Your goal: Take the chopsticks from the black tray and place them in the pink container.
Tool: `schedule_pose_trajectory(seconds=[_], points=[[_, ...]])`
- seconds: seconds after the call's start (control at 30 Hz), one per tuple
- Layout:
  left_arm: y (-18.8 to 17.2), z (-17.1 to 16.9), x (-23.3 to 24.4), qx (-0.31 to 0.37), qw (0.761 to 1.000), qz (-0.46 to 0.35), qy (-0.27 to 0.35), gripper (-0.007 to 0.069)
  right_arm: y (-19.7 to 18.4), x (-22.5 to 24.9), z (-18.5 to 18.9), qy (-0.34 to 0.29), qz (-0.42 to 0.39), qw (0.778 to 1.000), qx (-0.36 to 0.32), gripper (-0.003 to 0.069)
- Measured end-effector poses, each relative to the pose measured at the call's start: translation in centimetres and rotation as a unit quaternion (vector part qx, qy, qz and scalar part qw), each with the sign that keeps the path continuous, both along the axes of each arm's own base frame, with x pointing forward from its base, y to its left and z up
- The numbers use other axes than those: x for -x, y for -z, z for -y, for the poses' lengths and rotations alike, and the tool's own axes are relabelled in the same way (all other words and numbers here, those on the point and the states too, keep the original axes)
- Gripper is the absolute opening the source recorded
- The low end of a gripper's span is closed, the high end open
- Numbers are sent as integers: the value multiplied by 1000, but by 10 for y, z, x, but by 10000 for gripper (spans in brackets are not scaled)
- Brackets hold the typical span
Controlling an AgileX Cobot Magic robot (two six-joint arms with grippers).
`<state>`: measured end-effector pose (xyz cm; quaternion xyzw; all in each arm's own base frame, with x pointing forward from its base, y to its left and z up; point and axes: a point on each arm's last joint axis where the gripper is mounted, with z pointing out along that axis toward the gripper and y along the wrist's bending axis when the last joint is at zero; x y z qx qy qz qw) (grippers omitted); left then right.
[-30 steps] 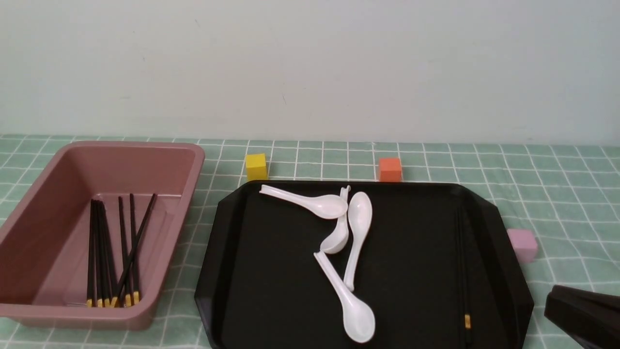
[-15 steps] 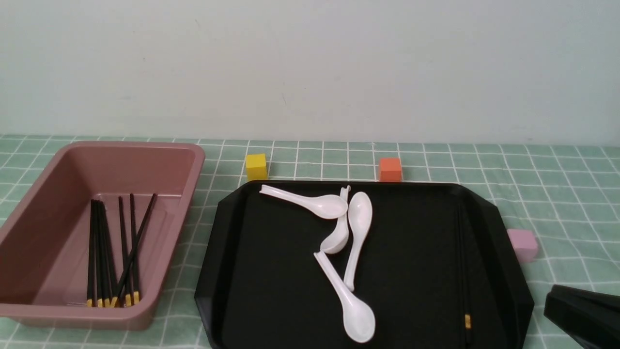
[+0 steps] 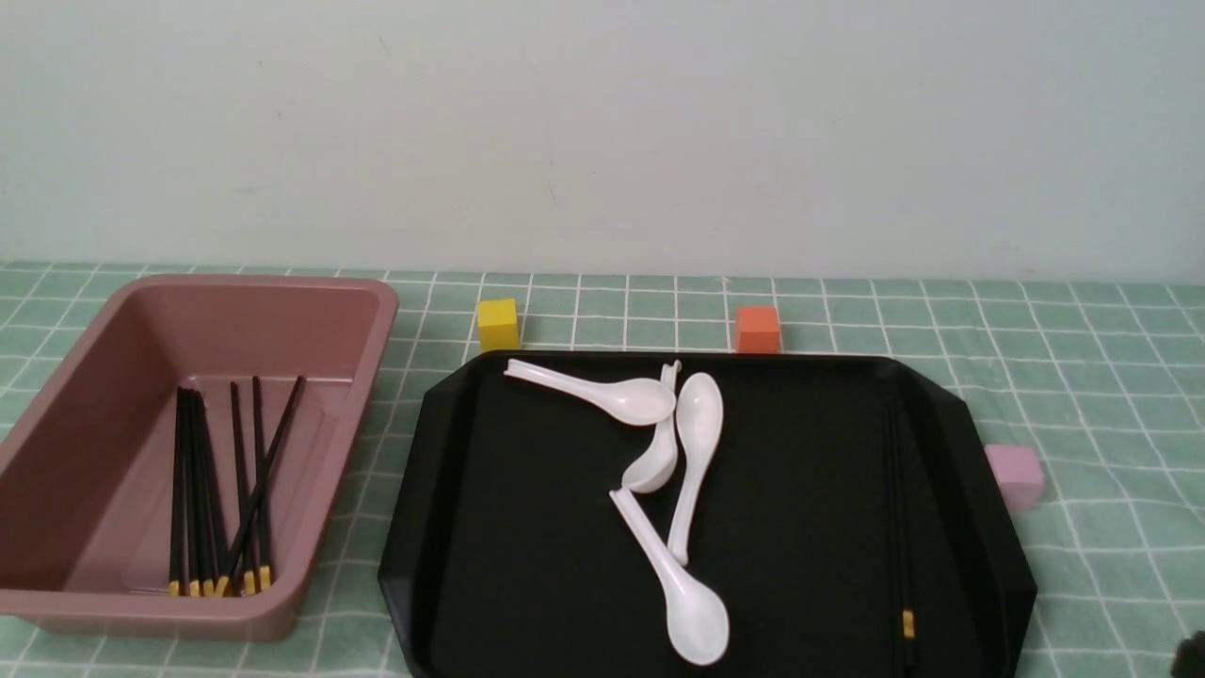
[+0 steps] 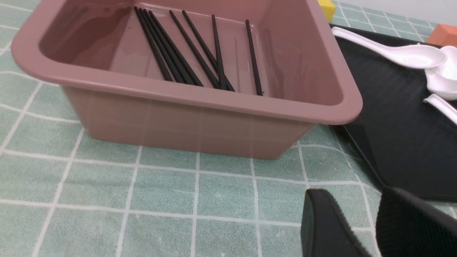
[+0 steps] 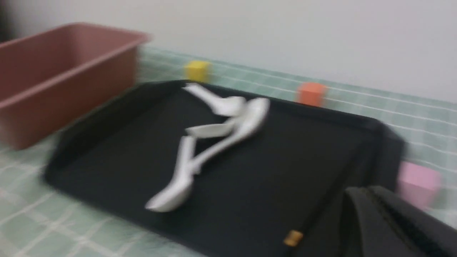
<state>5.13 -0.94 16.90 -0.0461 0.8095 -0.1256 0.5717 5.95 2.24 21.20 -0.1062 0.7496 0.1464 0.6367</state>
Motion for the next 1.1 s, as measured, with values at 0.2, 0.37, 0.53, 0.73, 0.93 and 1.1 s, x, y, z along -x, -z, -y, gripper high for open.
schedule_pose_trajectory(seconds=[0.2, 0.37, 0.53, 0.73, 0.93, 1.1], points=[[0, 0, 0, 0, 1000, 0, 0, 239, 22, 4, 13, 94, 8, 996, -7, 29], [0, 0, 0, 0, 1000, 0, 0, 239, 26, 4, 16, 123, 0, 992, -6, 35], [0, 0, 0, 0, 1000, 0, 0, 239, 34, 6, 17, 130, -43, 991, 5, 41], [0, 0, 0, 0, 1000, 0, 0, 239, 37, 7, 18, 132, -67, 989, 11, 43], [0, 0, 0, 0, 1000, 0, 0, 239, 37, 7, 18, 132, -67, 989, 12, 47], [0, 0, 0, 0, 1000, 0, 0, 239, 37, 7, 18, 132, -67, 989, 12, 56]])
